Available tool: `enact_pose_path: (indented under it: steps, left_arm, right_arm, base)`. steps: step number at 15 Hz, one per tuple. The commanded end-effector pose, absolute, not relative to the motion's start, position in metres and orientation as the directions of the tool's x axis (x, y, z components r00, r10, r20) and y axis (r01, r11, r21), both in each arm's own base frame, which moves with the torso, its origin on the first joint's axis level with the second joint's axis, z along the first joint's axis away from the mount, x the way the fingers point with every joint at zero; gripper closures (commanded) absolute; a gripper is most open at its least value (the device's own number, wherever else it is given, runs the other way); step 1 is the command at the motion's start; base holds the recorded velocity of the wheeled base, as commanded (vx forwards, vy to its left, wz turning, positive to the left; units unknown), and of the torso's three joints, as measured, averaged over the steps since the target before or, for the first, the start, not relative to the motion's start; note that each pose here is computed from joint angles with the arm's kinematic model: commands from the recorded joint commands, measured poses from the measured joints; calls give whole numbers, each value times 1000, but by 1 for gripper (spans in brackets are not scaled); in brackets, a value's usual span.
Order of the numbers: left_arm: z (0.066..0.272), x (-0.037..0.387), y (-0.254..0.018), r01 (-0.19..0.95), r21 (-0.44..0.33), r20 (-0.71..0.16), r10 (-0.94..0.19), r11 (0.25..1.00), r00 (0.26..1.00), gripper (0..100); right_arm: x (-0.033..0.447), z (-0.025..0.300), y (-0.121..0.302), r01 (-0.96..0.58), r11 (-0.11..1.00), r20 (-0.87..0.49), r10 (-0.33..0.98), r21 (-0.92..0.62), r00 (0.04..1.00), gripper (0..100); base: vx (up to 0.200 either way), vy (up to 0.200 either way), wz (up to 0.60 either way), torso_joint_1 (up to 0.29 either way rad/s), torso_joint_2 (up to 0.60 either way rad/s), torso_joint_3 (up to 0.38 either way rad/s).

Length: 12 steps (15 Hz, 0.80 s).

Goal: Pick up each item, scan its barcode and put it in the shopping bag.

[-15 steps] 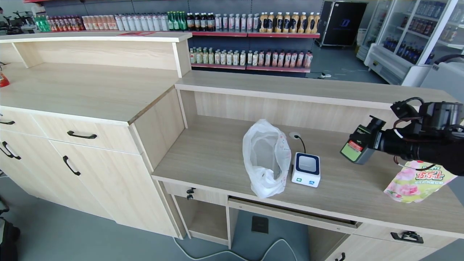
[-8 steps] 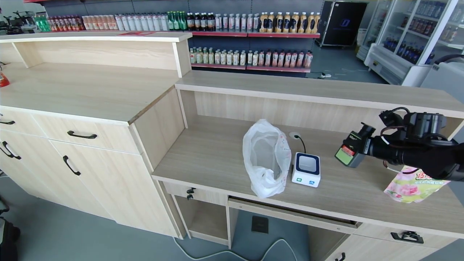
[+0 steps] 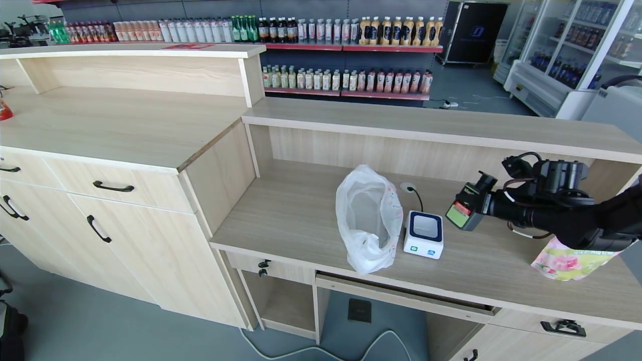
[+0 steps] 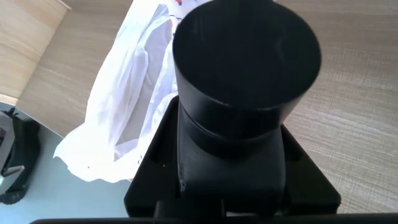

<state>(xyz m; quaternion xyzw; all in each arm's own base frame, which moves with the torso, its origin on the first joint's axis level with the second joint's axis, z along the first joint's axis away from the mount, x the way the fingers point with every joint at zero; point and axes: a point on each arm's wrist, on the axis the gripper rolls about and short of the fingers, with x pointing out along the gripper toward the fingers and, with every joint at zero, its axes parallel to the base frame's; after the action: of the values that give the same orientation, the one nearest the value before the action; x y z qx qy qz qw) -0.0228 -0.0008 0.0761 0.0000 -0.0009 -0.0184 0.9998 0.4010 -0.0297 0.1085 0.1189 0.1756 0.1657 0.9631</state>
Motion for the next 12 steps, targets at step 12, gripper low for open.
enact_pose_path:
  steps: [12]
  left_arm:
    - [76,-23,-1,37,0,2,-37,999,999,0]
  right_arm:
    - [431,94,-9,-325,903,-285,402,279,870,100]
  base:
    - [0,0,0,0,0,0]
